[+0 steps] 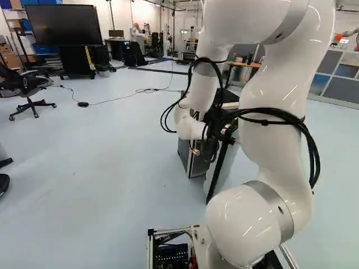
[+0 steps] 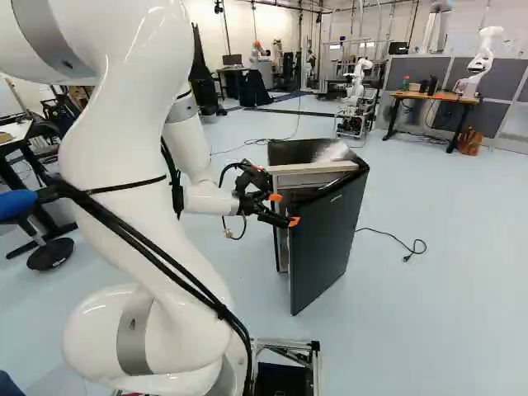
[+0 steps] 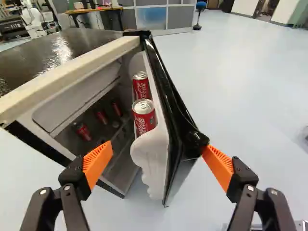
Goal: Grab a drink from the fridge
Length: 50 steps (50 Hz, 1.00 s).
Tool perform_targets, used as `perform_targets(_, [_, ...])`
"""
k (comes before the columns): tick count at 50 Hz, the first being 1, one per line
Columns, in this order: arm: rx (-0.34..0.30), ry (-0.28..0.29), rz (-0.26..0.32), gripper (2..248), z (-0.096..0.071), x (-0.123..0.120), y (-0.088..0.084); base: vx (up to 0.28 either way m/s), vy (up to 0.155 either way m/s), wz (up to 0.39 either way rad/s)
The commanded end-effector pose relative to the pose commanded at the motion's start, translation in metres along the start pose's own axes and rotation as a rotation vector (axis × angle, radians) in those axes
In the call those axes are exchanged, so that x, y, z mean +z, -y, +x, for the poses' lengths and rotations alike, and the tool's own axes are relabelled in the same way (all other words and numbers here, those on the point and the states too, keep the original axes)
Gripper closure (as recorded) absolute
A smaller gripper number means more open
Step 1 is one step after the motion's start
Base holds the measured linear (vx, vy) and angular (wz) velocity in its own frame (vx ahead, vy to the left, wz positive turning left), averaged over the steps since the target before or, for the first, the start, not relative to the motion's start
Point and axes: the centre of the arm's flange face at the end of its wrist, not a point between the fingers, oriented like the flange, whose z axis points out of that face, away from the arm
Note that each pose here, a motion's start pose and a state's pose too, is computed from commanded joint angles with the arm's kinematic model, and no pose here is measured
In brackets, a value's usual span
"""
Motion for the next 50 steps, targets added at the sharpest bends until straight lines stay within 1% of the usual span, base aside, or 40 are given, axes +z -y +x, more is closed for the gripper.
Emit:
perform_targets(7, [0.003,0.007,-0.026,3,-0.002,-0.004,-0.015,0.000,0.000,0.000])
perform_targets(16, [-0.004,0.011,-0.038,3,-0.003,-0.008,-0.032,0.000,0.000,0.000])
perform_targets(19, [-0.007,0.012,-0.040,3,-0.004,-0.009,-0.035,0.000,0.000,0.000])
perform_targets(41, [-0.009,0.013,-0.041,3,-0.004,-0.010,-0.039,0.000,0.000,0.000])
perform_targets(50, [0.008,0.007,-0.033,3,0.002,-0.014,-0.041,0.000,0.000,0.000])
